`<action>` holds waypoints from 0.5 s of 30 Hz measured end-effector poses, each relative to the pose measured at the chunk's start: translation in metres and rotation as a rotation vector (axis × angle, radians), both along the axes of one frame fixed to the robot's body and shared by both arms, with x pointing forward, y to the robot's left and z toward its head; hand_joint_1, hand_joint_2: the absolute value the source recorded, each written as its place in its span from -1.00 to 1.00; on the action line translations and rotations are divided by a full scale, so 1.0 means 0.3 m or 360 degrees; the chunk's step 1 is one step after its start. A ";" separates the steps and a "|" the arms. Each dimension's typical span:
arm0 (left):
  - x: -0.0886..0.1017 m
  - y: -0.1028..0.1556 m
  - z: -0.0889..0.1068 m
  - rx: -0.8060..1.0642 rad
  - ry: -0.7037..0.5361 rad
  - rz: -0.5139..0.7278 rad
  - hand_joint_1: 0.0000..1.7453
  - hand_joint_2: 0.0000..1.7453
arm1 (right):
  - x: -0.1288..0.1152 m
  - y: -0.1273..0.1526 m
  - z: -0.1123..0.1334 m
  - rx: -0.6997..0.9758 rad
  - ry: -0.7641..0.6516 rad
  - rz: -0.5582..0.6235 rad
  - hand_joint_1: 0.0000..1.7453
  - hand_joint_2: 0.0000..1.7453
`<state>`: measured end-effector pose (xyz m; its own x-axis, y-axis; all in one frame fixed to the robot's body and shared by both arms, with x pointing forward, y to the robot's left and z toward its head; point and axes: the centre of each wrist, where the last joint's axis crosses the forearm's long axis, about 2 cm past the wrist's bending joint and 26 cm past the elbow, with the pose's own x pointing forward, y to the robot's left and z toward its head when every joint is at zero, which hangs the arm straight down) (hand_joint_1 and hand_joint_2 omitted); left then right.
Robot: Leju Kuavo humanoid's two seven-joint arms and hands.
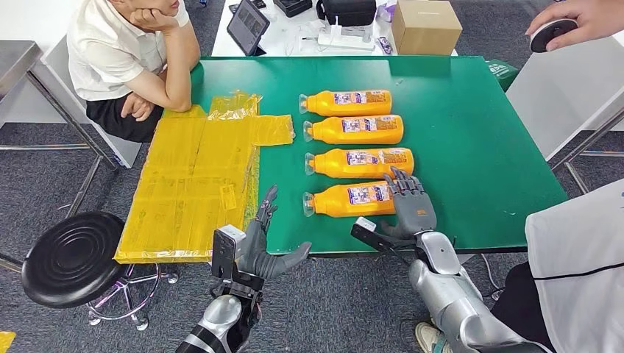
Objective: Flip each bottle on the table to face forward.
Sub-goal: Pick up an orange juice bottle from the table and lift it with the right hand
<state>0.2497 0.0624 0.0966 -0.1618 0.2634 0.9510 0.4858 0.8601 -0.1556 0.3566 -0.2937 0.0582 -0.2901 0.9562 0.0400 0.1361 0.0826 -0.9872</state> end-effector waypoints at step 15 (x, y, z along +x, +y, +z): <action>0.020 -0.029 0.035 -0.0039 -0.0010 -0.0070 -1.00 1.00 | 0.070 0.027 0.040 -0.0136 0.0255 0.0004 -0.98 1.00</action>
<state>0.2558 0.0536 0.1071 -0.1555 0.2939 0.9431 0.5244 0.8337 -0.1733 0.3775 -0.2856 0.0703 -0.2889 0.9574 0.0044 -0.0237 -0.0026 -0.9997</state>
